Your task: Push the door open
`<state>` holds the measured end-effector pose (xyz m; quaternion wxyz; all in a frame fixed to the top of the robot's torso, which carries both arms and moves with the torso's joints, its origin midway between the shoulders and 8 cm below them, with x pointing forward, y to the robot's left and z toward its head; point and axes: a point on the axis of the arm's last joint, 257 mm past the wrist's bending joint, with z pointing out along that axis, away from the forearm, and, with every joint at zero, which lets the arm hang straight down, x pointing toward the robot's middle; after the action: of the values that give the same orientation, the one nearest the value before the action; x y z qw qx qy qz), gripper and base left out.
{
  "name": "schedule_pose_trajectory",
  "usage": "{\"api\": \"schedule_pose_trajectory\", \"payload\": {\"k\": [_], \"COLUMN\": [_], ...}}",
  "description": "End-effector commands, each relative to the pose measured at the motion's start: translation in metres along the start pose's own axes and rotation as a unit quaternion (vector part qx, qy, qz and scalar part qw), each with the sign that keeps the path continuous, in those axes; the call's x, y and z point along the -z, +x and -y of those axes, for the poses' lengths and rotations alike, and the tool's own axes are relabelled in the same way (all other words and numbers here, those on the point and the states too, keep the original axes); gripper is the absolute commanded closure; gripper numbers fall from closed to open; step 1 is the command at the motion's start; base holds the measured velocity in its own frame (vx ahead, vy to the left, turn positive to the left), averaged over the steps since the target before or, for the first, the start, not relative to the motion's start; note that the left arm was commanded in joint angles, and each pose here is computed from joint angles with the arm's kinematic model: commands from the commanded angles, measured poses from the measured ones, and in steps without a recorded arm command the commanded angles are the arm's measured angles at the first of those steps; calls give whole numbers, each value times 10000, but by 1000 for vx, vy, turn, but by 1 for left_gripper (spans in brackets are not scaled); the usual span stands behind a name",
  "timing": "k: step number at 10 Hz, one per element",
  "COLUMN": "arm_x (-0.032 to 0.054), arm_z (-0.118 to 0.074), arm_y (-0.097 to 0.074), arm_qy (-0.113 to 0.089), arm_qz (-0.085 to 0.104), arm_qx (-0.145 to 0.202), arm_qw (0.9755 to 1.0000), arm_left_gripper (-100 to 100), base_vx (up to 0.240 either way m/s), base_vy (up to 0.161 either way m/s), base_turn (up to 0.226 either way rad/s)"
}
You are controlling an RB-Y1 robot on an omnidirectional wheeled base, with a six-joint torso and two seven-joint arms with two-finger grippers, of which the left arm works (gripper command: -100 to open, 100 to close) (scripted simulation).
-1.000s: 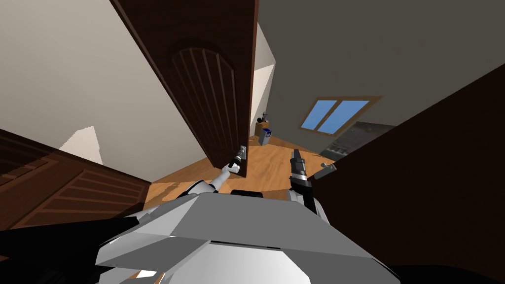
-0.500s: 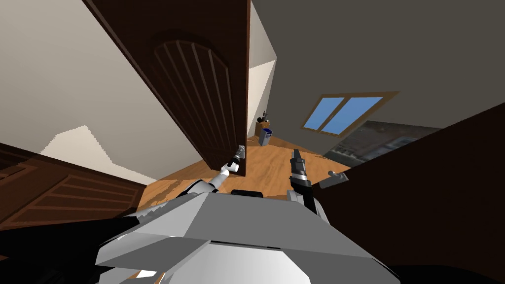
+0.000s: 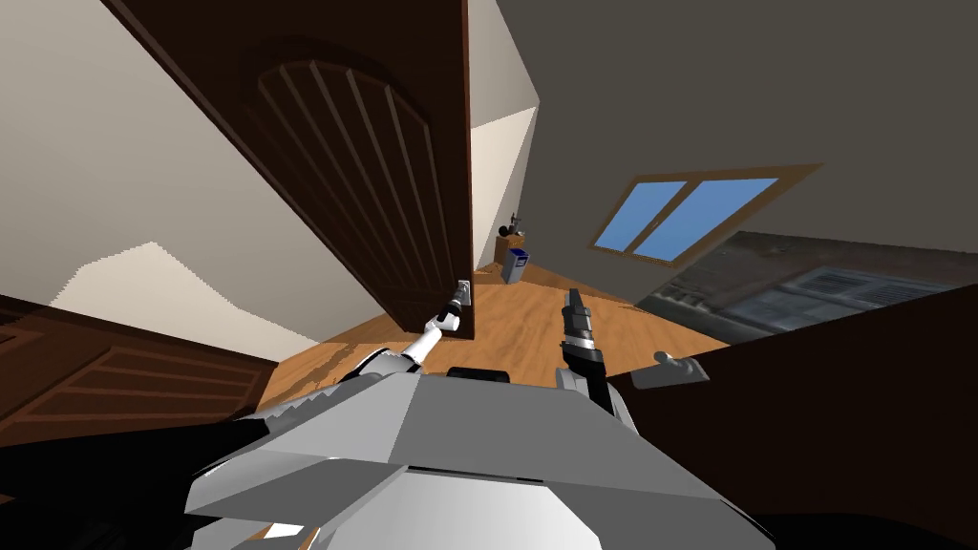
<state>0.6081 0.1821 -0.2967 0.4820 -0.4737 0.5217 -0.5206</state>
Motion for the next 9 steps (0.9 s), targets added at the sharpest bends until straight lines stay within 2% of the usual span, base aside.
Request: {"api": "schedule_pose_trajectory", "payload": {"k": [1,4,5,6,8,9], "arm_x": [9,10,10,14,20,20], "arm_z": [-22,-20,-20,-19,-17,-17], "arm_y": [-255,-460,-460,-581,-698,-698], "arm_qy": [-11,-18,-18,-22,-26,-26], "arm_qz": [218,410,410,524,635,635], "arm_qx": [-18,-12,-12,-7,0,0], "arm_qw": [9998,9992,9992,9986,9980,9980], "arm_left_gripper": [100,100,100,100,100,100], "base_vx": [121,178,131,149,150,111], "base_vy": [-83,-144,-87,-117,-129,-77], "base_turn": [36,97,49,52,82,42]}}
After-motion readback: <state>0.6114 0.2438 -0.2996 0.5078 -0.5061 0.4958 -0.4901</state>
